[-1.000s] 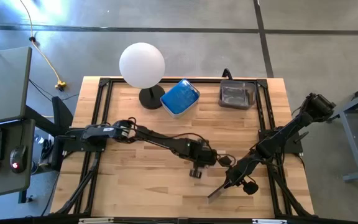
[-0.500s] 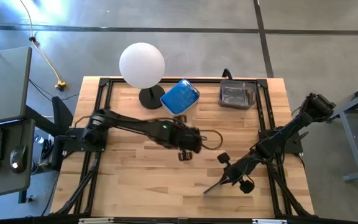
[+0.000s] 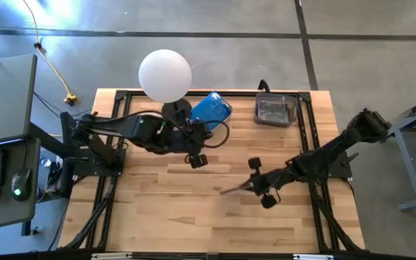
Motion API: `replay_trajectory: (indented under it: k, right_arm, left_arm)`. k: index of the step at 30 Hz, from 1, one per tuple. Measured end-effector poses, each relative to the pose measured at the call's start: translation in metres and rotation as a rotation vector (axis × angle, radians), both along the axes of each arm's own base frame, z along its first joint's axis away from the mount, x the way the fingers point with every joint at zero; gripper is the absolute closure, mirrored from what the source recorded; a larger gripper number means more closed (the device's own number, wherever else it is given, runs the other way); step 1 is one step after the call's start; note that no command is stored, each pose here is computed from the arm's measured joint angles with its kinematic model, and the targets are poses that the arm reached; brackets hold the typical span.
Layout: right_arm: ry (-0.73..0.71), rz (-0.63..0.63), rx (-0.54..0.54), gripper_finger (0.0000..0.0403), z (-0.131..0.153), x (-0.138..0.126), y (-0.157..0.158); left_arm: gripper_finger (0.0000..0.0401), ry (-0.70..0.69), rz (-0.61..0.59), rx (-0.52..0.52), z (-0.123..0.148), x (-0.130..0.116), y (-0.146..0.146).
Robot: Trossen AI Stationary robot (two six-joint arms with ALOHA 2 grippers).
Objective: Pick & place jewel cases by type
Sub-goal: Put the black CD case into the black bin
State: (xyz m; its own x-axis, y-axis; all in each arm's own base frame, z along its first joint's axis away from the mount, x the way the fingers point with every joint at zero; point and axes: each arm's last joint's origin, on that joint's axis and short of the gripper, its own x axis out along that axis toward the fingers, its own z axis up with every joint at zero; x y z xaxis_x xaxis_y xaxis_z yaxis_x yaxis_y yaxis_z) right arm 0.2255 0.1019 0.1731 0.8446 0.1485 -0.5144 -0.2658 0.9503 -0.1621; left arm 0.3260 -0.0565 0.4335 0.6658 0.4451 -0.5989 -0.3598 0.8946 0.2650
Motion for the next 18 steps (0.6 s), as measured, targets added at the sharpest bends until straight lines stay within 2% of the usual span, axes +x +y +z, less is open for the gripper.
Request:
replay_trajectory:
  k: [3, 8, 12, 18]
  right_arm:
    - [-0.007, -0.070, -0.070, 0.0356, -0.001, 0.005, -0.015]
    - [0.006, -0.233, -0.180, 0.0382, -0.002, 0.012, -0.043]
    - [0.030, -0.297, -0.262, 0.0382, -0.004, 0.014, -0.060]
    - [0.040, -0.445, -0.391, 0.0364, -0.003, 0.015, -0.080]
  left_arm:
    - [0.0358, -0.016, 0.000, -0.004, 0.005, -0.005, 0.001]
    - [0.0358, -0.014, -0.007, -0.011, 0.005, -0.006, 0.001]
    - [0.0358, -0.009, -0.029, -0.034, 0.005, -0.005, 0.000]
    - [0.0358, -0.007, -0.036, -0.041, 0.004, -0.005, 0.000]
